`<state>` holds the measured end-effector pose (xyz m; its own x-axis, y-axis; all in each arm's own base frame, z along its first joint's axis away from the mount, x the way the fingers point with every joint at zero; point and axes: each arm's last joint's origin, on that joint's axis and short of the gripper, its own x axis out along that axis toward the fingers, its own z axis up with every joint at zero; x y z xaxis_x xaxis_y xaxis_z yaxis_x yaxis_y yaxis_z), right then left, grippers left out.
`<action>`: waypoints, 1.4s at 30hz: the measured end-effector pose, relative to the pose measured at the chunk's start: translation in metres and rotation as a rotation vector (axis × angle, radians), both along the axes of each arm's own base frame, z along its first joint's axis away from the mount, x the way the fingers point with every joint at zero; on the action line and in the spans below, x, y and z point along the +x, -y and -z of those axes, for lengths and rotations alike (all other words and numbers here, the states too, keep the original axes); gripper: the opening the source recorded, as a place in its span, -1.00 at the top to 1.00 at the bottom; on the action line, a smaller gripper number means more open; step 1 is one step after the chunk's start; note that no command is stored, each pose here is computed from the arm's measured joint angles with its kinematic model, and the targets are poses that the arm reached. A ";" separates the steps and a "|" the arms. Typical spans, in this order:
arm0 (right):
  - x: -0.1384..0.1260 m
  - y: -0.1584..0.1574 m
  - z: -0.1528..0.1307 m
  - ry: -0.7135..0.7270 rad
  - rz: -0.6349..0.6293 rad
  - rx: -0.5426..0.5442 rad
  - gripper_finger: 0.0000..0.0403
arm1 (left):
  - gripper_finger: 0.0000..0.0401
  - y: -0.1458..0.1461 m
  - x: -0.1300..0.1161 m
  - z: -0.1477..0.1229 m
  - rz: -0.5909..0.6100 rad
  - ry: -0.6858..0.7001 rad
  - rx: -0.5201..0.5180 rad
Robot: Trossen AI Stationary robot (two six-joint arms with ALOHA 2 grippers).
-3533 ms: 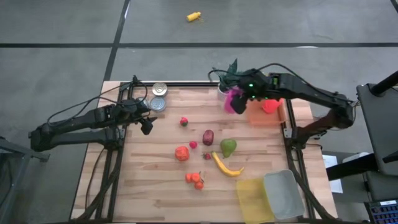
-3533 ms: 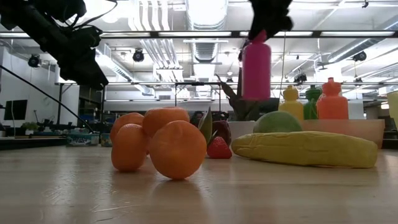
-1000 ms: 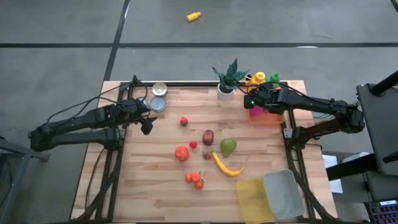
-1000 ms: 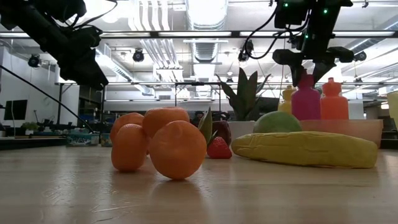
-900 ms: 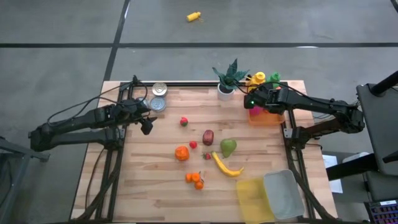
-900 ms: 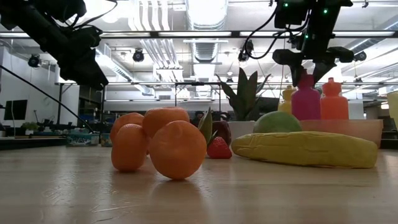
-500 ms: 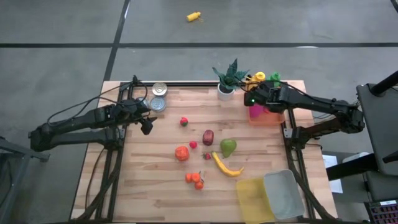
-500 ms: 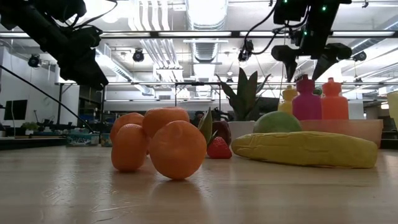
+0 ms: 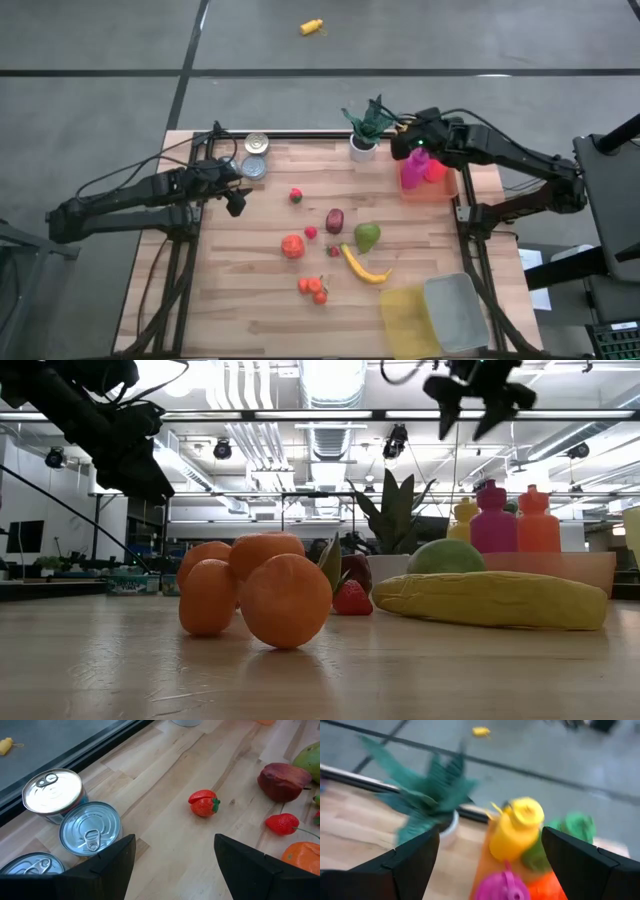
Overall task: Pick & Place Food Item
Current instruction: Put the green pear into the gray bin
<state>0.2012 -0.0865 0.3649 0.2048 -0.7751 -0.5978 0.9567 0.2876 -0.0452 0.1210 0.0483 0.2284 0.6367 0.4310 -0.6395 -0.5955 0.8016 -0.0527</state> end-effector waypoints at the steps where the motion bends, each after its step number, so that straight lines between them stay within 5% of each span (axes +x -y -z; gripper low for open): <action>1: 0.003 -0.002 -0.005 -0.002 -0.041 -0.024 -0.73 | -0.37 0.000 0.000 0.000 0.000 0.000 0.000; 10: 0.033 -0.024 -0.028 0.102 -0.484 -0.178 -0.73 | -0.37 0.000 0.000 0.000 0.000 0.000 0.000; 22: 0.047 -0.051 -0.013 0.055 -0.861 -0.160 -0.73 | -0.37 0.000 0.000 0.000 0.000 0.000 0.000; 35: 0.052 -0.076 0.002 -0.048 -1.024 -0.211 -0.73 | -0.37 0.000 0.000 0.000 0.000 0.000 0.000; 42: 0.064 -0.079 0.013 0.034 -1.053 -0.057 -0.73 | -0.37 0.000 0.000 0.000 0.000 -0.001 0.000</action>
<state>0.2656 -0.0079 0.3514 0.8064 -0.2236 -0.5474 0.2265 0.9720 -0.0633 0.1210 0.0483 0.2283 0.6364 0.4308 -0.6399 -0.5954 0.8017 -0.0523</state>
